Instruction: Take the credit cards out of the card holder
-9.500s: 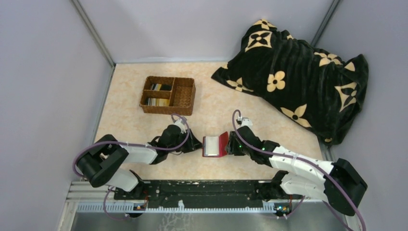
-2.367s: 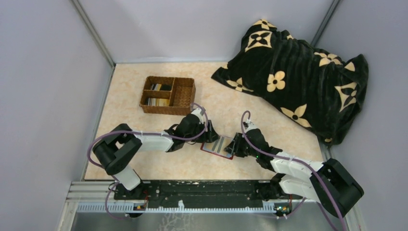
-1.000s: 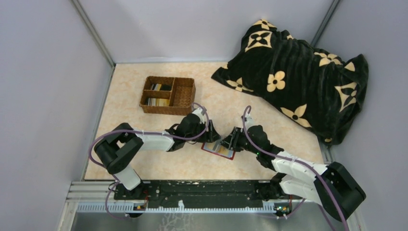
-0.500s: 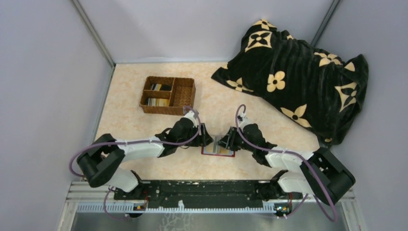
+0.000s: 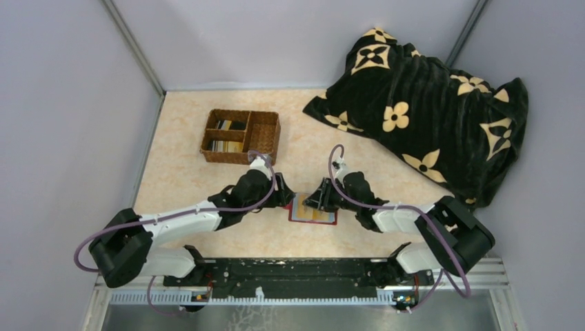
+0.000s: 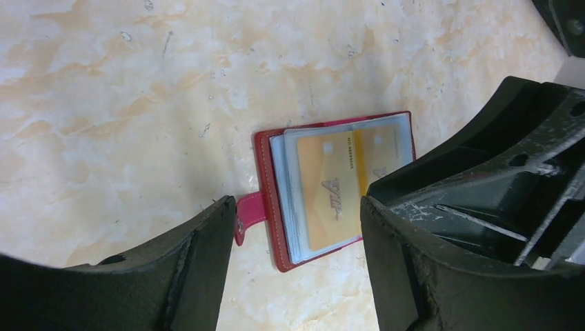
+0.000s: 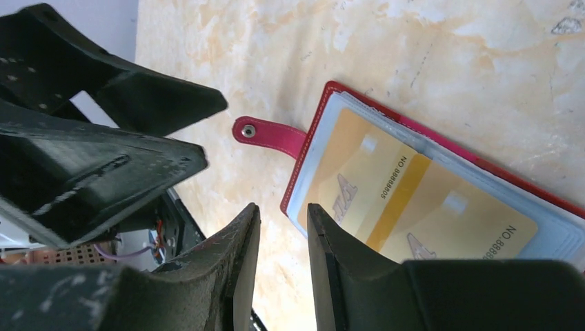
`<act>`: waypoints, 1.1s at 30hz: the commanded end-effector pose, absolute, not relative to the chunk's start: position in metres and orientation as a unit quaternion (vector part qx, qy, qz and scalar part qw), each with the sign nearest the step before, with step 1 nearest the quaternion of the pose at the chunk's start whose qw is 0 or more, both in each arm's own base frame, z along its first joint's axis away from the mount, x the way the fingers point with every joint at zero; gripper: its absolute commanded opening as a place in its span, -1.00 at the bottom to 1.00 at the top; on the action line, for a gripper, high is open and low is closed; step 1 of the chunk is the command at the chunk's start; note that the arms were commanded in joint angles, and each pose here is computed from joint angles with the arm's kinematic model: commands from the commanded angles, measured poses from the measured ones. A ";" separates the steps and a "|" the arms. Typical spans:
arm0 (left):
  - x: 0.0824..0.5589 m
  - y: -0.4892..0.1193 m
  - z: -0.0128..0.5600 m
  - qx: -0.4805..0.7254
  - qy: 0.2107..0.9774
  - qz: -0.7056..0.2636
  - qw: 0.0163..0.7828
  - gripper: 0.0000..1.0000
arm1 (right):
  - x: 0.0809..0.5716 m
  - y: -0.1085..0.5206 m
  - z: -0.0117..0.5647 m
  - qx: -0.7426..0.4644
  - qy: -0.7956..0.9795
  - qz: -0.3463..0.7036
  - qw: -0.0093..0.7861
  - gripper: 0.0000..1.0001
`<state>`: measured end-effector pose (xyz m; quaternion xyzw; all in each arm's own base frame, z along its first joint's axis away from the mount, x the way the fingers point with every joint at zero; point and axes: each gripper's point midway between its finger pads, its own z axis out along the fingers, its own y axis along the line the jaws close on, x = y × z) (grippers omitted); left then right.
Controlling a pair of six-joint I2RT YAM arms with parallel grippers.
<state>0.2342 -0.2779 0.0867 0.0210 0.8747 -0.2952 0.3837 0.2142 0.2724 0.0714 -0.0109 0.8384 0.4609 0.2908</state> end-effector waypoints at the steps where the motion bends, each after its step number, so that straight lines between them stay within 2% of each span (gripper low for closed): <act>1: 0.236 -0.267 0.096 0.015 0.868 -0.287 0.404 0.45 | 0.223 0.283 0.092 -0.030 0.811 0.491 0.316 -0.35; 8: 0.233 -0.292 0.108 0.046 0.849 -0.343 0.400 0.44 | 0.230 0.265 0.106 -0.022 0.823 0.445 0.352 -0.35; 16: 0.221 -0.343 0.120 0.085 0.816 -0.452 0.350 0.36 | 0.212 0.254 0.054 -0.007 0.859 0.417 0.297 -0.34; 23: 0.221 -0.356 0.108 0.089 0.820 -0.462 0.325 0.36 | 0.195 0.241 0.014 0.009 0.887 0.386 0.252 -0.33; 33: 0.224 -0.351 0.105 0.083 0.827 -0.449 0.328 0.35 | 0.198 0.241 0.017 0.008 0.890 0.378 0.257 -0.31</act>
